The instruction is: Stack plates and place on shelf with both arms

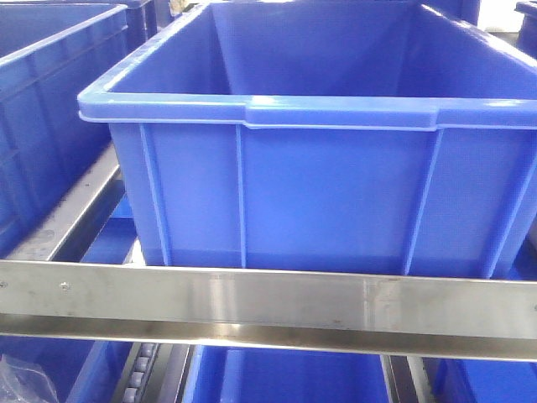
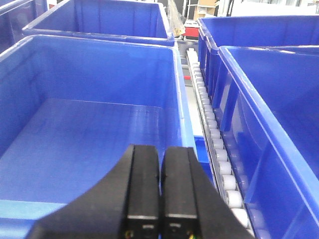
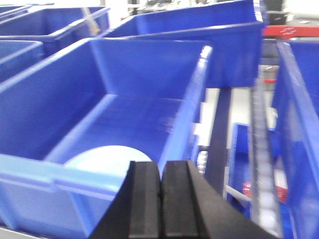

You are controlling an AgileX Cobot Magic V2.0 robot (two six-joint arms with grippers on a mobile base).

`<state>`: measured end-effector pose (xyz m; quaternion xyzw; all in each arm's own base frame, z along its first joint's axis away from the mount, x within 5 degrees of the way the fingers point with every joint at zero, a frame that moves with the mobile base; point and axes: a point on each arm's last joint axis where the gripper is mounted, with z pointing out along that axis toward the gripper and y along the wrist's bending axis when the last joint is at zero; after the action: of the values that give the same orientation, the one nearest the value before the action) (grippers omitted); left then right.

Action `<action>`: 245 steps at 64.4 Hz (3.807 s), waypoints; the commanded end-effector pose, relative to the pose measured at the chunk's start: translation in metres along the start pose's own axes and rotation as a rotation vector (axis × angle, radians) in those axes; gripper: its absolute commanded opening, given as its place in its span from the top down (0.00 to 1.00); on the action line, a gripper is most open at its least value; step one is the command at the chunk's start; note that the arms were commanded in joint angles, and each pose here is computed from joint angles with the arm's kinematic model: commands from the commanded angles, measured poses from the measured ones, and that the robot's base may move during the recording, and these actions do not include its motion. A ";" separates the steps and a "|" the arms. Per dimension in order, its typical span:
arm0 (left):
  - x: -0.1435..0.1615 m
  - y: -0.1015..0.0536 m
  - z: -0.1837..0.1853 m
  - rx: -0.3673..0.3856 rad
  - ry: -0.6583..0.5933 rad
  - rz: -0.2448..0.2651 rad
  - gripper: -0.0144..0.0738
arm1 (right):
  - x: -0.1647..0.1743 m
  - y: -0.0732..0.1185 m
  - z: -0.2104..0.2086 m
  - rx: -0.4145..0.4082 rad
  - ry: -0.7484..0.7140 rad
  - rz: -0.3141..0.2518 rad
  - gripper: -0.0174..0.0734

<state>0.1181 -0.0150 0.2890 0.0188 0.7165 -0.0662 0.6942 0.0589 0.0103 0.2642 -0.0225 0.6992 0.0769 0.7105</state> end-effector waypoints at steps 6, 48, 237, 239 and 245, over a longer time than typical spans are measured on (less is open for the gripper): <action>-0.017 0.000 0.000 -0.010 -0.109 -0.013 0.74 | 0.004 -0.007 -0.001 0.071 -0.135 -0.003 0.75; -0.017 0.000 0.000 -0.010 -0.105 -0.013 0.74 | 0.059 -0.013 -0.006 0.112 -0.066 -0.030 0.75; 0.068 0.007 -0.065 -0.023 -0.255 0.136 0.74 | 0.064 -0.013 -0.006 0.114 -0.017 -0.024 0.75; 0.068 0.007 -0.065 -0.023 -0.255 0.136 0.74 | 0.064 -0.013 -0.006 0.114 -0.017 -0.024 0.75; 0.068 0.007 -0.065 -0.023 -0.255 0.136 0.74 | 0.064 -0.013 -0.006 0.114 -0.017 -0.024 0.75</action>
<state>0.0555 -0.0053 0.2150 0.0554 0.6581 -0.0094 0.7509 0.0566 0.0022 0.1907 0.0114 0.7332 0.0349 0.6790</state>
